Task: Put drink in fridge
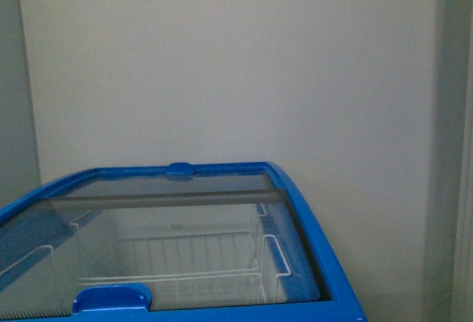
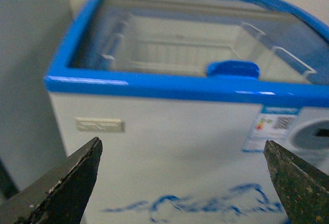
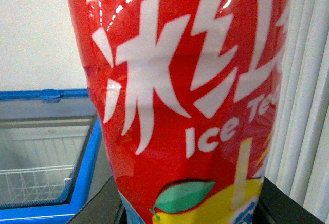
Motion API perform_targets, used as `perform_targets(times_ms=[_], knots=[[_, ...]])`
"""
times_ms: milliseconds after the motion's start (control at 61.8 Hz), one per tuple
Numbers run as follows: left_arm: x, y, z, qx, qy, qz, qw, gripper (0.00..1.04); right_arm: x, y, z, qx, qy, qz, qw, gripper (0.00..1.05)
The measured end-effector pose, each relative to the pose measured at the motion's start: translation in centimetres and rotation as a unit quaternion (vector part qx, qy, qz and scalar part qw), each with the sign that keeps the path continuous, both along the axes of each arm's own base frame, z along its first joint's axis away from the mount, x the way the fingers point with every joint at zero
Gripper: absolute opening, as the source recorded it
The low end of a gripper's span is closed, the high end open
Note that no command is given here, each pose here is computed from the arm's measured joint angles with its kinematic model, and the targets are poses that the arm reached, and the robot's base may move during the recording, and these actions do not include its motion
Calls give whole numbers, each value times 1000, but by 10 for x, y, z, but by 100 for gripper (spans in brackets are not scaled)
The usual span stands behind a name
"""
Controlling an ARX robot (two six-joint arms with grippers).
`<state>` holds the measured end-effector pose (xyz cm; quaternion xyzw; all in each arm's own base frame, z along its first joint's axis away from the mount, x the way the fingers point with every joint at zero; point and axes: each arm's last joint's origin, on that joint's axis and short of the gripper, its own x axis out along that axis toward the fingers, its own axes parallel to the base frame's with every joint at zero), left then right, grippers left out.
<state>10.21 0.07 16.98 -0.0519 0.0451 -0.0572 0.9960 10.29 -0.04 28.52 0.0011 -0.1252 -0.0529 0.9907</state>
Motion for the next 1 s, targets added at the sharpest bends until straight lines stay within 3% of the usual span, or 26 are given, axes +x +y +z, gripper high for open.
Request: perform_targets(times_ms=[162, 356, 486, 583, 696, 1003], knots=[[33, 8, 29, 1, 5, -110, 994, 97, 0, 0, 0, -1, 0, 2, 1000, 39], [104, 19, 65, 122, -4, -227, 966, 97, 0, 0, 0, 0, 0, 1, 1000, 39], [140, 20, 68, 194, 5, -291, 937, 97, 0, 0, 0, 0, 0, 1, 1000, 39], [170, 17, 65, 266, 9, -354, 897, 97, 0, 0, 0, 0, 0, 1, 1000, 39], [188, 11, 62, 308, 8, -387, 869, 97, 0, 0, 0, 0, 0, 1, 1000, 39], [236, 0, 53, 398, -8, -402, 825, 97, 0, 0, 0, 0, 0, 1, 1000, 39]])
